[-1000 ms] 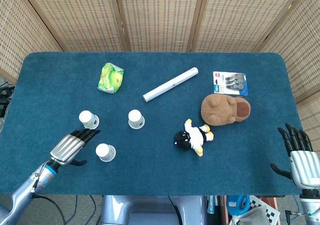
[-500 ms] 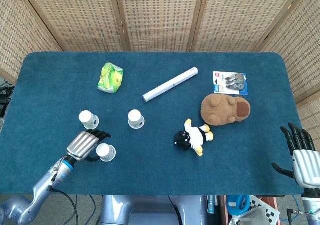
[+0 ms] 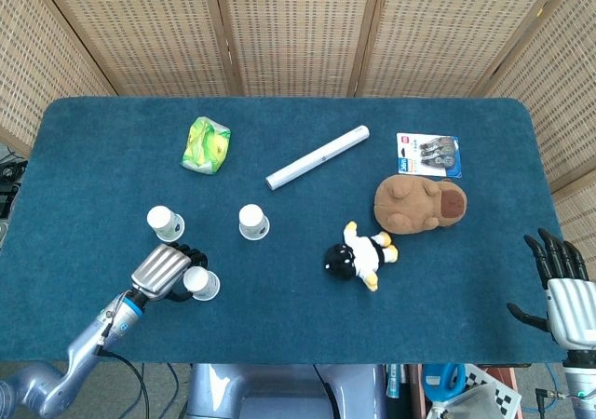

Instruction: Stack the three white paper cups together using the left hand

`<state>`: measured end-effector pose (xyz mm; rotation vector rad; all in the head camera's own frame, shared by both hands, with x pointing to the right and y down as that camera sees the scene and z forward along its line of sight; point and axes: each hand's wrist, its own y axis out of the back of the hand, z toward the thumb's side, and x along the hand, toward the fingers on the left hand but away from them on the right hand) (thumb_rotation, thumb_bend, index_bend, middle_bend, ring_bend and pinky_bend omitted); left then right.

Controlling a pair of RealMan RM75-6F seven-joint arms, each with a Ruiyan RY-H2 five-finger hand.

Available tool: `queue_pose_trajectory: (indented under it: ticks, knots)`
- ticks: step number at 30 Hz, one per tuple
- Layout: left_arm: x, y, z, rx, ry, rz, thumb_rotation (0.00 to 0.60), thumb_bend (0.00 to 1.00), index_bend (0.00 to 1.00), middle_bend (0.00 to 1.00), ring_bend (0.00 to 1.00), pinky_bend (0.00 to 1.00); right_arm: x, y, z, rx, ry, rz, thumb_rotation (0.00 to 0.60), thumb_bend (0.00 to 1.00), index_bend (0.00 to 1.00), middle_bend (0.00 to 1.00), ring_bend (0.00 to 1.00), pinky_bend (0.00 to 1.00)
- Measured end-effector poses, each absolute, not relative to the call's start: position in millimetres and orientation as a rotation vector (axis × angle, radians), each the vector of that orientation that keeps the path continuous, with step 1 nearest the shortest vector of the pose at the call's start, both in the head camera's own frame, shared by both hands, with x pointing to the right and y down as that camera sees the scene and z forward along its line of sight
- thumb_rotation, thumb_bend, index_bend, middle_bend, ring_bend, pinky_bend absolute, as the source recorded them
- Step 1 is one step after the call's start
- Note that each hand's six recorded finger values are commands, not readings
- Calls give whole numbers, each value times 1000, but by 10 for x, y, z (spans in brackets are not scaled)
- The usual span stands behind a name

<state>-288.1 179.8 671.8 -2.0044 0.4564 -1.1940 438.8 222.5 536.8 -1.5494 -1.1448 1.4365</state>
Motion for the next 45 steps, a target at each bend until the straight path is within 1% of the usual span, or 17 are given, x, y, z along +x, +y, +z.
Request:
queue_pose_trajectory:
  ticks: [4,7,10,14,19,22,26,36,45]
  knots:
    - [-2875,1754,6666,-2008,487,-1177,600,185,420,450,396,420,4387,2223,5371,-1551,-1145,1438,600,0,0,0,0,0]
    - [-2875,1679,6560,-2025,551,-1149,600,186,420,450,396,420,4390,2222,5371,-1552,-1147,1438,600,0,0,0,0,0]
    - [-2871,1529,6388,-2027,629,-1110,600,185,420,450,396,419,4392,2221,5375,-1555,-1150,1439,600,0,0,0,0,0]
    - [-2814,1232,6157,-2012,731,-1055,600,185,420,450,396,415,4385,2215,5381,-1559,-1152,1435,600,0,0,0,0,0]
    - [-2705,885,6041,-1995,797,-1034,600,185,420,450,396,412,4397,2207,5400,-1561,-1152,1443,600,0,0,0,0,0]
    - [-2596,701,6064,-1995,813,-1039,600,186,420,449,396,411,4417,2197,5415,-1559,-1154,1451,600,0,0,0,0,0]
    - [-2492,550,6212,-2005,828,-1076,600,185,420,449,396,411,4467,2184,5439,-1552,-1161,1470,600,0,0,0,0,0]
    - [-2345,442,6558,-2021,815,-1143,600,185,420,447,396,405,4556,2151,5479,-1545,-1179,1500,600,0,0,0,0,0]
    - [-2180,390,6668,-2042,823,-1110,600,185,420,442,396,402,4582,2143,5533,-1543,-1167,1523,600,0,0,0,0,0]
